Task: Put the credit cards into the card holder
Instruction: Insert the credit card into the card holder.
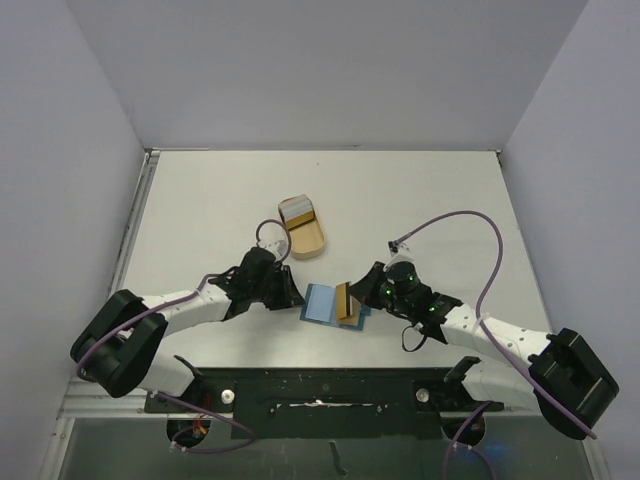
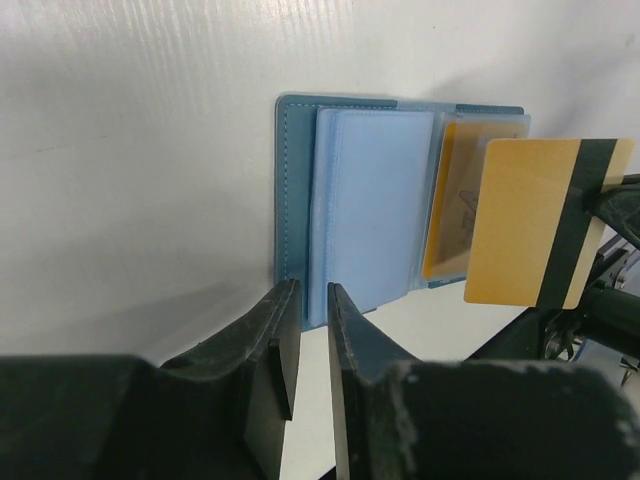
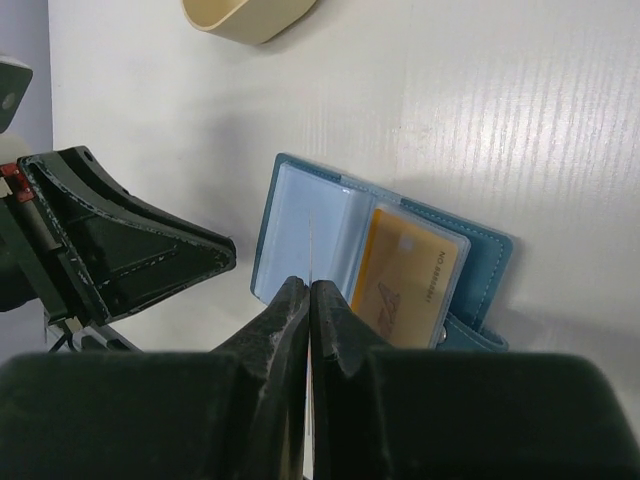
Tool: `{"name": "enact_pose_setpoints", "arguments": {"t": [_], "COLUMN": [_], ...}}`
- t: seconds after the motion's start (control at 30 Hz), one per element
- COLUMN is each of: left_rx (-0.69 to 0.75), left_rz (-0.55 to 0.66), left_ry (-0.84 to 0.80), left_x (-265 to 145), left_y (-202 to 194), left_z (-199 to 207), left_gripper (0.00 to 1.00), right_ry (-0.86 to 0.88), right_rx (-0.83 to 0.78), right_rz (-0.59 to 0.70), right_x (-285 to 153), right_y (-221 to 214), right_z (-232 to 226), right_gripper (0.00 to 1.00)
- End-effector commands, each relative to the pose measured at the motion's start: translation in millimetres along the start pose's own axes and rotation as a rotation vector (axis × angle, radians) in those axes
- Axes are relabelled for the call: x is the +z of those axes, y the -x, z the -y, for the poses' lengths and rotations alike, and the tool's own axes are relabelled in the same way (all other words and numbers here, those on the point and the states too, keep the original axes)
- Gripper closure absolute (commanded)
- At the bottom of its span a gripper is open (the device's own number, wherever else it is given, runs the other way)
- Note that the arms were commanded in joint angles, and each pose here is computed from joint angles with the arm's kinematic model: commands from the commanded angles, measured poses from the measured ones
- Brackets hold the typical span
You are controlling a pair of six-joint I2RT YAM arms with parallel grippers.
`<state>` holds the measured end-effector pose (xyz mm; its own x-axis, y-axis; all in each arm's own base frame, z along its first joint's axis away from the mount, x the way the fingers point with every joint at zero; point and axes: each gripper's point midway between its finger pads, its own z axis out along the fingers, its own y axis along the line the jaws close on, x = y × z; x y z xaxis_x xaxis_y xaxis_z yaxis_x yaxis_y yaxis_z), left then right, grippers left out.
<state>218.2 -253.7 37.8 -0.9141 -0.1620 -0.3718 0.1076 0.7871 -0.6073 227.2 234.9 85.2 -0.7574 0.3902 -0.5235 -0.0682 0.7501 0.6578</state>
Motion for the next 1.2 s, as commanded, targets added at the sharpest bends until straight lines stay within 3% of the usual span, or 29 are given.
{"name": "enact_pose_setpoints", "arguments": {"t": [0.0, 0.63, 1.17], "left_rx": [0.020, 0.008, -0.019], "left_rz": [0.032, -0.003, 0.026], "left_ry": [-0.056, -0.016, -0.032], "left_x": [6.1, 11.2, 0.9], "left_y": [4.5, -30.4, -36.5], "left_z": [13.2, 3.5, 10.5], "left_gripper": [0.85, 0.92, 0.92], "right_ry": [0.064, 0.065, 0.123], "right_rx": [0.019, 0.056, 0.030], "right_rz": [0.009, -0.012, 0.013], "right_x": [7.7, 17.9, 15.2], "right_y": [3.2, -11.5, -5.1], "right_z": [-8.1, 19.3, 9.0], "right_gripper": [1.00, 1.00, 1.00]}}
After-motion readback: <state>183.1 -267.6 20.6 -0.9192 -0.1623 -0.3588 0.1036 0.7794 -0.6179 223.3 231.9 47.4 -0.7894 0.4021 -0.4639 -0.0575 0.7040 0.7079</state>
